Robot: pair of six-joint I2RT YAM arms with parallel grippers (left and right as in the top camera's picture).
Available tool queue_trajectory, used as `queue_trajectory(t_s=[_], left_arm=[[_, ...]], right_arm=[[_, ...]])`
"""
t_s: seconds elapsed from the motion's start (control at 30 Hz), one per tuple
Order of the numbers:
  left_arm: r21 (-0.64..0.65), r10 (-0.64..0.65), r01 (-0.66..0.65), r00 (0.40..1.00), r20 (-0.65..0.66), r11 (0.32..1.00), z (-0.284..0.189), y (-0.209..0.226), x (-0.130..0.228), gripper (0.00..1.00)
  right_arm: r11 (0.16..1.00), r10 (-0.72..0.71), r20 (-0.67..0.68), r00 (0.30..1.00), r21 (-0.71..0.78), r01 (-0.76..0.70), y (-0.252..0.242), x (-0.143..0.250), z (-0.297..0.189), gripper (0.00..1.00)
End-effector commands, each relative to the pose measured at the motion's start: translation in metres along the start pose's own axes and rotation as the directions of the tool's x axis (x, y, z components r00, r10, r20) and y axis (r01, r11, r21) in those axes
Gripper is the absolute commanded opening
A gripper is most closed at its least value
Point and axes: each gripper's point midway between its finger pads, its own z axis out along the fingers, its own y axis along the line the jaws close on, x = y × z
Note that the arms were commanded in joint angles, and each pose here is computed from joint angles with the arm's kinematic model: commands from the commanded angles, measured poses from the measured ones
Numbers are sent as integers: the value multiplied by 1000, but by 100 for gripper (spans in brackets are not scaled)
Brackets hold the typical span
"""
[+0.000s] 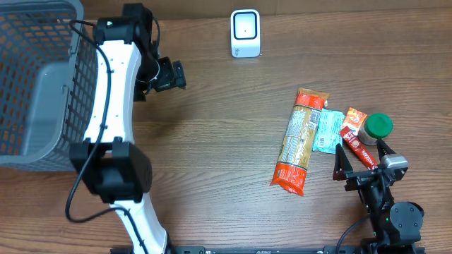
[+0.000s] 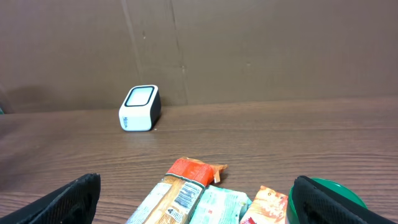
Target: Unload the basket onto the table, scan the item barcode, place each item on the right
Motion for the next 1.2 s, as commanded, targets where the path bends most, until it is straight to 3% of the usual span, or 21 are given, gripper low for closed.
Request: queue_trajectory(t_s=[0.0, 0.2, 0.4, 0.57, 0.67, 0.9, 1.17], left_arm=[[58, 31, -43, 982, 184, 997, -73, -5, 13, 99], [119, 23, -82, 901, 434, 990, -171, 1, 55, 100], [171, -10, -145, 733, 680, 974, -264, 17, 130, 100], [194, -45, -193, 588, 808, 962, -309, 34, 196, 100], [200, -59, -210, 533, 844, 957, -321, 42, 227, 100], [194, -50, -191, 578, 814, 962, -303, 55, 264, 99], [187, -37, -170, 639, 769, 968, -266, 62, 281, 100]], right_arm=[[1000, -4, 2, 1000, 4, 4, -1, 2, 0, 100], [1000, -4, 2, 1000, 4, 4, -2, 2, 0, 100], [1000, -4, 2, 1000, 4, 4, -1, 2, 0, 100], [1000, -4, 2, 1000, 4, 4, -1, 2, 0, 100], [1000, -4, 2, 1000, 4, 4, -1, 2, 0, 100], [1000, -4, 2, 1000, 4, 4, -2, 2, 0, 100], [1000, -4, 2, 1000, 4, 4, -1, 2, 0, 100]])
